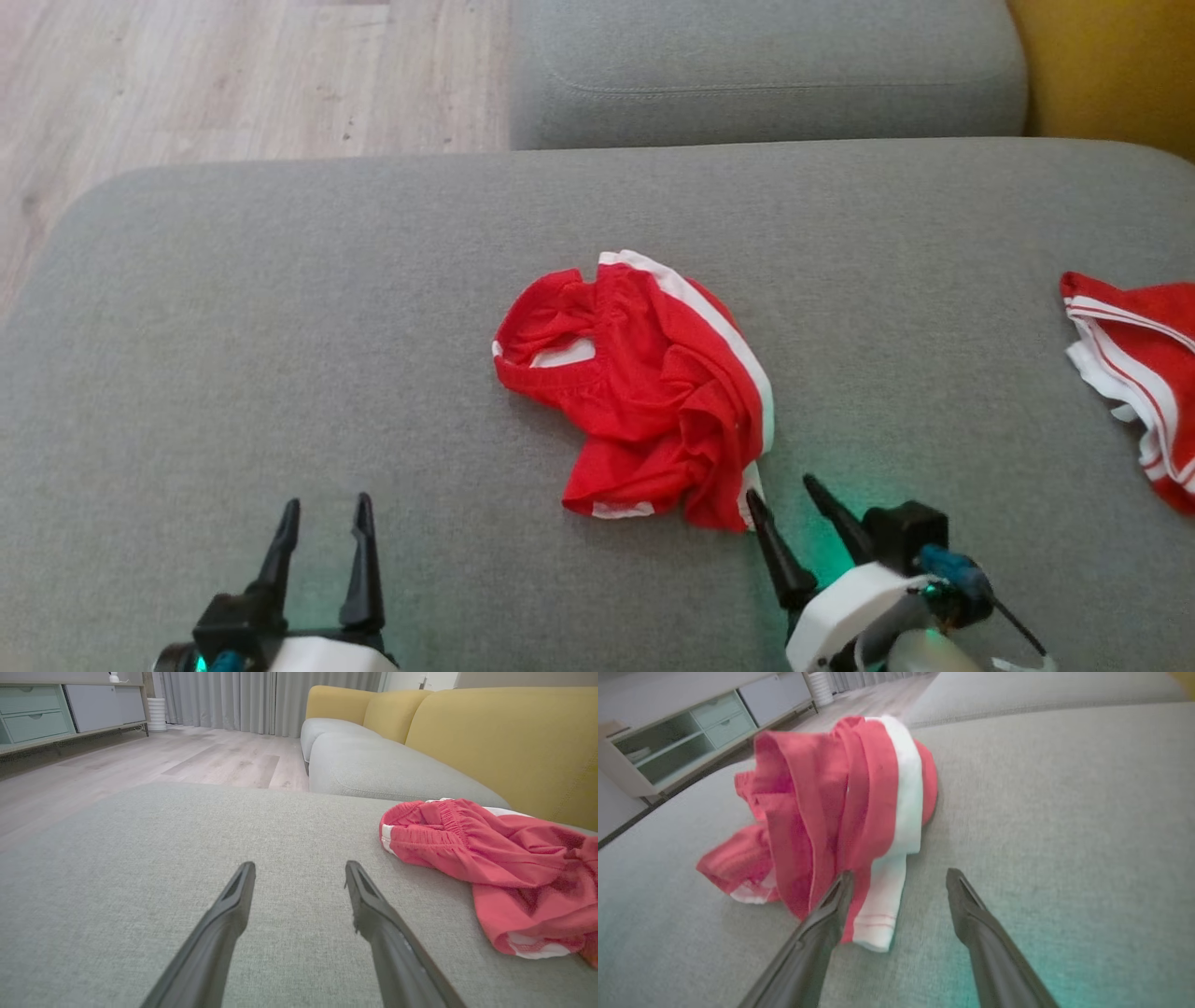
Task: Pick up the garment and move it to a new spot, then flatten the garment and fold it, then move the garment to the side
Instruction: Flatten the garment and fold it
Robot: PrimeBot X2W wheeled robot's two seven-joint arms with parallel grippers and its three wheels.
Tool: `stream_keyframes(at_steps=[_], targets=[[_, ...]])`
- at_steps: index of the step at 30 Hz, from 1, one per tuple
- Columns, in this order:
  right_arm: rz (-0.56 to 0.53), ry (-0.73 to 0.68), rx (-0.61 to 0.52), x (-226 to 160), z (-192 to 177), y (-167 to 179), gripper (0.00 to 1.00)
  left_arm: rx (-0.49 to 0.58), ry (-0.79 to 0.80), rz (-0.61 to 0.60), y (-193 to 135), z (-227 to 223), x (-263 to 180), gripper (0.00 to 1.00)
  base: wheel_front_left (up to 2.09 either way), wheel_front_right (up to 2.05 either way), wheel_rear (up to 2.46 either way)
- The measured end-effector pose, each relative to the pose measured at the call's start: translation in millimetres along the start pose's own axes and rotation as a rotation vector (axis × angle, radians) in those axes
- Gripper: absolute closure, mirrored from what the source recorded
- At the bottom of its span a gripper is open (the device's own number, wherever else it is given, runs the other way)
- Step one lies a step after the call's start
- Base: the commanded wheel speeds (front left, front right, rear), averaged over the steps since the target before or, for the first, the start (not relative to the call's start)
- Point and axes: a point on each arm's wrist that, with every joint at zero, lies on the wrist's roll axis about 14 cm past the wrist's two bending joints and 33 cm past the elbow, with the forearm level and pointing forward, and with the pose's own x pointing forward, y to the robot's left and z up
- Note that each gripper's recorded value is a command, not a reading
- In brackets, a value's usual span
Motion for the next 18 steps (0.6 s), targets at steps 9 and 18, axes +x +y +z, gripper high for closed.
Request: stream_keyframes(at_steps=[9,18], targets=[[0.043,0.152,-0.056,7,-36,5,0.0,-0.013,0.018,0.032,8,-6,-6,0.0,0.0,0.0,0.0],[-0.006,0.181,-0.065,15,-36,-13,1.0,-0.031,0.021,0.046,10,-7,-5,0.0,0.0,0.0,0.0]])
